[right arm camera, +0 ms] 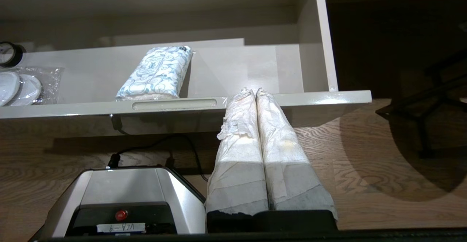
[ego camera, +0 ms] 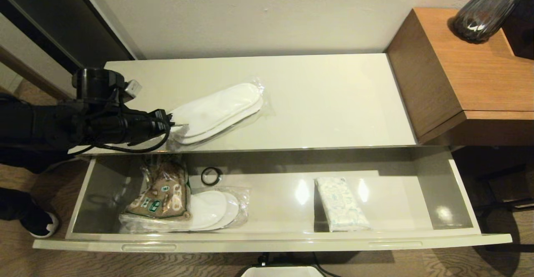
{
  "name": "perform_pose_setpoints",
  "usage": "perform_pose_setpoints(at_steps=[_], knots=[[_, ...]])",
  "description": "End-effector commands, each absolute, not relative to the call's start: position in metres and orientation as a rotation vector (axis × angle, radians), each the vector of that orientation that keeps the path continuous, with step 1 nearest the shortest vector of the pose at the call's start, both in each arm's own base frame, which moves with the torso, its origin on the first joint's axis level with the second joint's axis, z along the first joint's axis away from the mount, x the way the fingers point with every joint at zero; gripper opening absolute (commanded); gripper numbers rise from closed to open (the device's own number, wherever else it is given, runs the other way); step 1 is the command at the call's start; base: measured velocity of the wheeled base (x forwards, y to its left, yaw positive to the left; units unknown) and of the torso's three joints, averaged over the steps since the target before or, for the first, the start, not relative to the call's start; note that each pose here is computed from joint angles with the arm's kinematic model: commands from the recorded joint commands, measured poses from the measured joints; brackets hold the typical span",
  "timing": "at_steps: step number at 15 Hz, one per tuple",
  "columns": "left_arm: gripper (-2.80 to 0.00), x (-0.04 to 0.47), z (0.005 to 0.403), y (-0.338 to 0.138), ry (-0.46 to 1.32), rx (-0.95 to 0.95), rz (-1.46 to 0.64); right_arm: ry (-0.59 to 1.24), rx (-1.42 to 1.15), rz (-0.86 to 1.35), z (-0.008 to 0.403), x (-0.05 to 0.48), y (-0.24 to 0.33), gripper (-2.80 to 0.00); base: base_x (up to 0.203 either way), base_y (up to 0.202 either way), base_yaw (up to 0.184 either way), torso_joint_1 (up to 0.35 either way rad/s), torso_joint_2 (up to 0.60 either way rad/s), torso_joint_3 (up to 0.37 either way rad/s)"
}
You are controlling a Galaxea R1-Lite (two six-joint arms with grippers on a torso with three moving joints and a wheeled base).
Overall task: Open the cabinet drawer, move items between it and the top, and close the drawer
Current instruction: Pick up the disposable slippers on the table
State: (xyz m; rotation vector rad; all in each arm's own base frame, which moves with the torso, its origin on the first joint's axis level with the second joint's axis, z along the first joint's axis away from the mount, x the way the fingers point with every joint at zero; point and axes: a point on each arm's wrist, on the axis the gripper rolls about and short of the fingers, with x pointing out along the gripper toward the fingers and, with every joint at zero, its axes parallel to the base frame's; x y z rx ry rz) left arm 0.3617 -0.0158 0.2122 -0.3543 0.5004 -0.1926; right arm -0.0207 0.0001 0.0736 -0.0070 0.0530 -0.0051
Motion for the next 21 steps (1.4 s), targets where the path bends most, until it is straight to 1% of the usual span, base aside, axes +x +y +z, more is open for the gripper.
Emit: perform_pose_setpoints(at_steps=[1,4,8,13,14,21], knots=[[0.00,0.377,0.206,-0.018,0.503,-0.354,-0.196,0.058,-0.007,-0.004,0.073,-0.020,0.000,-2.80,0.000,0.000,0.000,0.000,0.00,0.000],[0.00,0.392,0.200,-0.020,0.501,-0.359,-0.197,0.057,-0.007,-0.004,0.073,-0.020,0.000,-2.80,0.000,0.000,0.000,0.000,0.00,0.000],[0.00,0.394,0.189,-0.024,0.535,-0.361,-0.201,0.058,-0.007,-0.004,0.073,-0.020,0.000,-2.80,0.000,0.000,0.000,0.000,0.00,0.000],[0.00,0.398,0.189,-0.034,0.533,-0.351,-0.227,0.058,-0.007,-0.004,0.073,-0.020,0.000,-2.80,0.000,0.000,0.000,0.000,0.00,0.000],[-2.80,0.399,0.186,-0.037,0.540,-0.346,-0.230,0.058,-0.007,-0.005,0.073,-0.020,0.000,-2.80,0.000,0.000,0.000,0.000,0.00,0.000],[-2.80,0.396,0.187,-0.040,0.541,-0.339,-0.232,0.057,-0.007,-0.004,0.073,-0.020,0.000,-2.80,0.000,0.000,0.000,0.000,0.00,0.000]])
